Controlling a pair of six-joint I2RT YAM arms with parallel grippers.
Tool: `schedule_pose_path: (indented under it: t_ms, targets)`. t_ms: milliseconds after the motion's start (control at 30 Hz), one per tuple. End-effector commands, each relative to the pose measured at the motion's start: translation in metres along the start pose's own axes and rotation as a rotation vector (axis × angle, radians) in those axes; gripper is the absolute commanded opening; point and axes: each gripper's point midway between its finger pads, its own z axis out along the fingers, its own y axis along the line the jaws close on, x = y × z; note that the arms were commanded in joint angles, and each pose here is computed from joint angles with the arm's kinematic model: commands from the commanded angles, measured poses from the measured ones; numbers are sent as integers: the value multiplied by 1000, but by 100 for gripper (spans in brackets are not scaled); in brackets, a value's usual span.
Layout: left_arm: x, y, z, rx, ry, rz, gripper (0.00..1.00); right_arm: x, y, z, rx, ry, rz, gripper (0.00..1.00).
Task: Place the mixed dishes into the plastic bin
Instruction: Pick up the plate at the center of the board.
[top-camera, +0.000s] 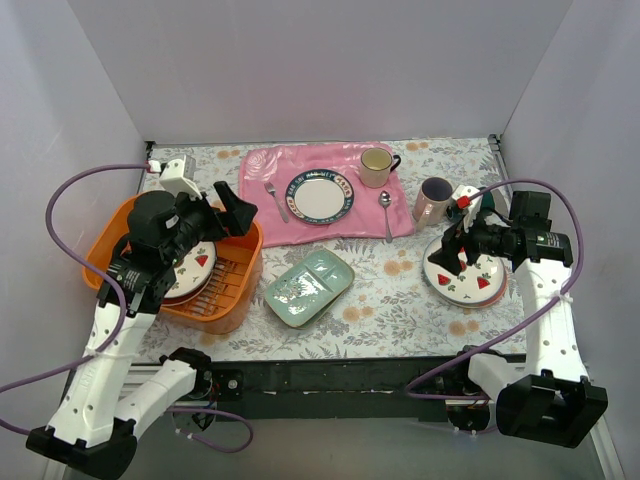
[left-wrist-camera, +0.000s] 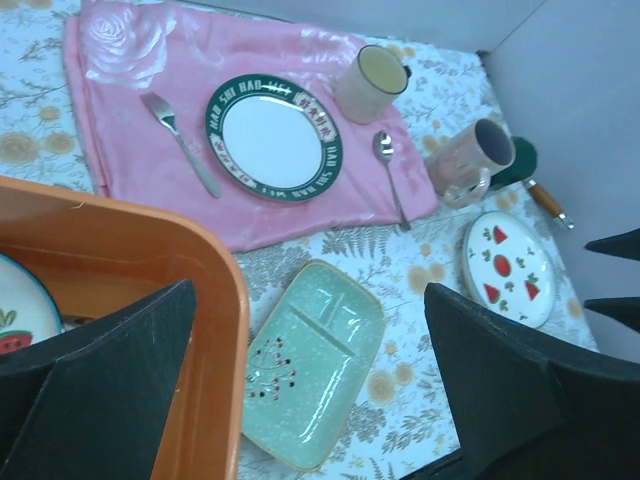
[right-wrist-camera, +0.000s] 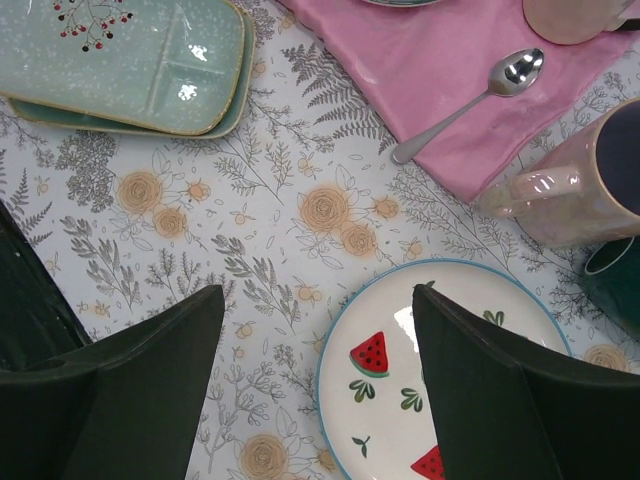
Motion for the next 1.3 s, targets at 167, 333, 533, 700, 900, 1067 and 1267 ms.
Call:
schedule_pose_path:
  t_ms: [167,333,533,700,900,1067,1267]
  targets:
    - [-18,-37,0,168,-51,-127,98,1,-15,2,59,-6,-15,85]
    - [-13,-47,1,231,-36,-146,98,7,-17,5,62,3,6,86]
    - [-8,-53,4,278,-25,-169,98,15,-17,6,62,31,18,85]
    - [-3,-58,8,307,-6,-177,98,25,-15,8,57,59,24,85]
    - [6,-62,13,347,24,-198,98,38,-18,10,68,99,43,85]
    - [12,-65,17,371,53,-221,98,50,-19,12,78,131,54,85]
    - [21,-70,21,412,87,-245,98,65,-25,15,111,167,84,84]
